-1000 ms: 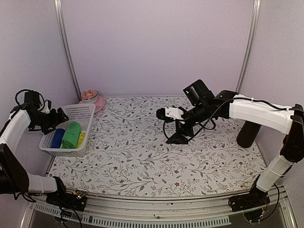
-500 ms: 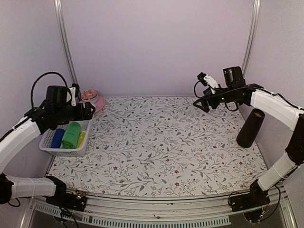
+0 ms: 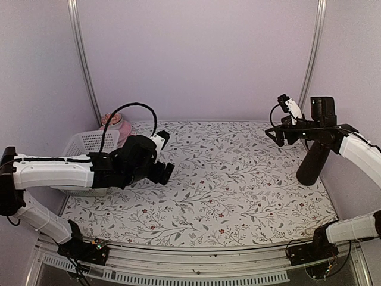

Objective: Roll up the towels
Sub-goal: Reset both arms

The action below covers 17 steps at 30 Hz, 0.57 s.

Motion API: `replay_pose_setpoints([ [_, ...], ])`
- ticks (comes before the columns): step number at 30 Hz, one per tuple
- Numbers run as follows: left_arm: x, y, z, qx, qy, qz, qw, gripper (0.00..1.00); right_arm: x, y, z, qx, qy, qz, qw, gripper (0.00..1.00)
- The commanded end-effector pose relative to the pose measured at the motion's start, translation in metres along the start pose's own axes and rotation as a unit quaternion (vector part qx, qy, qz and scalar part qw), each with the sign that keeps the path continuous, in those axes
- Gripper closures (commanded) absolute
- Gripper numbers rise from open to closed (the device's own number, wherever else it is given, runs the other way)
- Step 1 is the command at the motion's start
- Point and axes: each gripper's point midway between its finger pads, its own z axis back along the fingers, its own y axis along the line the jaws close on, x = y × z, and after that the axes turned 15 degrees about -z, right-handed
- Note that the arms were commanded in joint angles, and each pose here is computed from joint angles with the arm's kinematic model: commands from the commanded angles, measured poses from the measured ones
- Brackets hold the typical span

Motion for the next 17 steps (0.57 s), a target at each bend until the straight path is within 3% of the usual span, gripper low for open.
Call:
replay_pose_setpoints([
  [1,0.001,-0.015,0.004,0.006,-0.019,0.021,1.0,0.03,0.011,0.012,0.017,0.017,-0.051,0.016,0.998,0.01],
  [7,0.002,-0.026,0.011,-0.005,-0.105,0.038,0.994,0.03,0.01,0.018,0.024,0.028,-0.075,0.019,0.997,0.01],
  [17,-0.015,-0.042,0.005,-0.009,-0.099,0.004,0.995,0.03,0.0,0.012,0.01,0.022,-0.065,0.02,0.997,0.01],
])
